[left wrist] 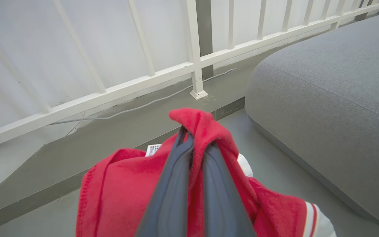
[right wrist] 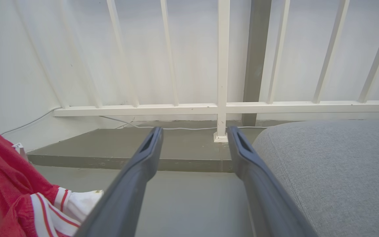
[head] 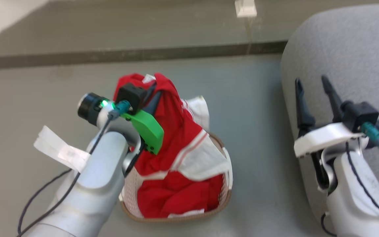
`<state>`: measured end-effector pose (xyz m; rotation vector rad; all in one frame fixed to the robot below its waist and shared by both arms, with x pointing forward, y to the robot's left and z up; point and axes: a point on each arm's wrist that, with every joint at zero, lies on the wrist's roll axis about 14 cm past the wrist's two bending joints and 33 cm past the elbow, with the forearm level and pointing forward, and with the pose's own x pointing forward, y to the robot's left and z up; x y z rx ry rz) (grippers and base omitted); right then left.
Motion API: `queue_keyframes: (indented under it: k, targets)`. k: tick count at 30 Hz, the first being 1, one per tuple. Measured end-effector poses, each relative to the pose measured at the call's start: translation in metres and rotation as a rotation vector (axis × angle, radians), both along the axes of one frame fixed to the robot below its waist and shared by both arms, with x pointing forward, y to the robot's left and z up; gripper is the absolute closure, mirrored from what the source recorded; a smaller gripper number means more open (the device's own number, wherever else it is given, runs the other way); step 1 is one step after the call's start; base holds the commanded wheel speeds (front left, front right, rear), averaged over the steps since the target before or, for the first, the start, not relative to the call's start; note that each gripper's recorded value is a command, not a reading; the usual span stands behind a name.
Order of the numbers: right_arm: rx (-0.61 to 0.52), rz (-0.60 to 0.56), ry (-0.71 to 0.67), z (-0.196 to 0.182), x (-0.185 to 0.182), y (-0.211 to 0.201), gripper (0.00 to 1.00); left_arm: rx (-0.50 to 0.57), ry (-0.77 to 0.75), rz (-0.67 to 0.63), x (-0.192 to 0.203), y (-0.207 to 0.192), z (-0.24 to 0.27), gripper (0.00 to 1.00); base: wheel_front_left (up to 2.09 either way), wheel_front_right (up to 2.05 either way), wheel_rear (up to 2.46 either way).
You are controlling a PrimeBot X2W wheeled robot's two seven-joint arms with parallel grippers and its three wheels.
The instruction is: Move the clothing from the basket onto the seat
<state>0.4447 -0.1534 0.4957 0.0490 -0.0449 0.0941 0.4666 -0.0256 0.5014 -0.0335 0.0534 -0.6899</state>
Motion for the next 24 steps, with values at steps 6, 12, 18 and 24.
queue_keyframes:
  k: [6, 12, 18, 24]
  targets:
    - [0.0, 0.01, 0.005, 0.003, -0.026, 0.002, 0.0, -0.017, -0.015, -0.035, -0.024, -0.011, 0.02, 1.0, 0.0, 0.0, 0.0]
    - [0.002, 0.012, 0.002, 0.006, -0.052, 0.001, 0.0, -0.039, -0.036, -0.057, -0.045, -0.019, 0.042, 1.0, 0.0, 0.0, 0.0]
    - [0.01, 0.043, -0.034, 0.018, -0.066, 0.009, 0.0, -0.058, -0.086, -0.074, -0.057, -0.025, 0.07, 1.0, 0.0, 0.0, 0.0]
    - [0.011, 0.098, -0.059, 0.027, -0.073, 0.024, 0.0, -0.059, -0.109, -0.1, -0.065, -0.033, 0.082, 1.0, 0.0, 0.0, 0.0]
